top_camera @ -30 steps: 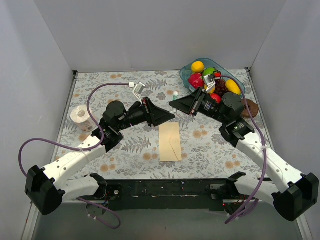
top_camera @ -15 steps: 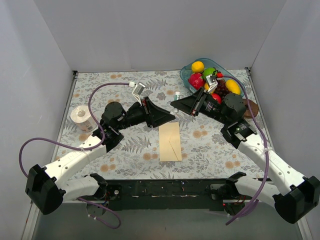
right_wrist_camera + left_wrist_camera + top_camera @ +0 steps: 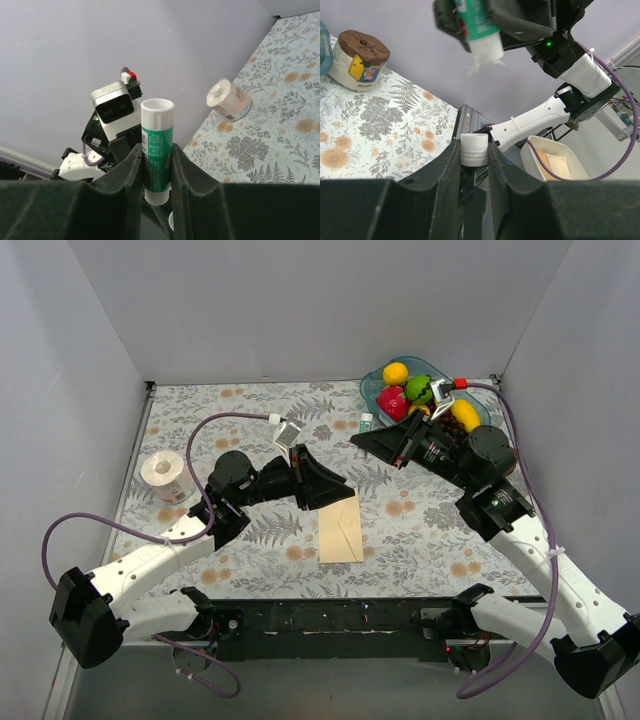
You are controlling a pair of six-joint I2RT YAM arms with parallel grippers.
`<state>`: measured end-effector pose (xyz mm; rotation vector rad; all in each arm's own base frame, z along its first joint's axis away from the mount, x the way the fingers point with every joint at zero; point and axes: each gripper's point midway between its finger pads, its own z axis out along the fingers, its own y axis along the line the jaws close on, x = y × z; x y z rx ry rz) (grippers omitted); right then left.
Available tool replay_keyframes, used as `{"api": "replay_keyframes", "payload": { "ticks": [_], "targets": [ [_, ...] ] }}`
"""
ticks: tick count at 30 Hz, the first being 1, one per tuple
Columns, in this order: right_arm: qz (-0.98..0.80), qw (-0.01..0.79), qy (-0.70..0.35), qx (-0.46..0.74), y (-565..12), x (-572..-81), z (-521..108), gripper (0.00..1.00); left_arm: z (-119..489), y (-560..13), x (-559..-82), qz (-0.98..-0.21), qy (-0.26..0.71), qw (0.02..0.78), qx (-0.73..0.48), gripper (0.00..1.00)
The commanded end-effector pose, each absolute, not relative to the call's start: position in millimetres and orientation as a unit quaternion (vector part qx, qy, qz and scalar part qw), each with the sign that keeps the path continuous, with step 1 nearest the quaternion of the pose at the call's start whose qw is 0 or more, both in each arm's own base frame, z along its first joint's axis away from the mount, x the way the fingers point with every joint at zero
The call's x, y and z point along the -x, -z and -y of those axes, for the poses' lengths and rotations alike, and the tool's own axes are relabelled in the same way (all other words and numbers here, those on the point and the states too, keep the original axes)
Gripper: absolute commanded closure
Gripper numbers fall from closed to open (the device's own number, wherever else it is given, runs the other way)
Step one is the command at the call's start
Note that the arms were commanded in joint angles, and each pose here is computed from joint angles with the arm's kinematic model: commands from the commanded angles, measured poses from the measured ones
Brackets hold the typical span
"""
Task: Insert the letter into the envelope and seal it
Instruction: Open the solid glue cap.
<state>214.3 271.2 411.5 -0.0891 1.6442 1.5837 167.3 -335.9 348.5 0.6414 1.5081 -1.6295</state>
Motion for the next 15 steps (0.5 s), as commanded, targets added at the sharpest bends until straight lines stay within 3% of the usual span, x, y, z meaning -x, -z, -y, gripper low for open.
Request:
{"api": "replay_keyframes", "payload": {
  "ticks": [1, 15],
  "targets": [
    [-0.615, 0.468, -0.632, 0.063, -450, -203, -259, 0.99, 325, -366, -165, -0.567, 0.642, 0.45, -0.252, 1.0],
    [-0.616, 0.435, -0.65, 0.096, -444, -188, -269, 0.99, 324, -384, -163, -0.532, 0.647, 0.478, -0.264, 1.0]
  ]
}}
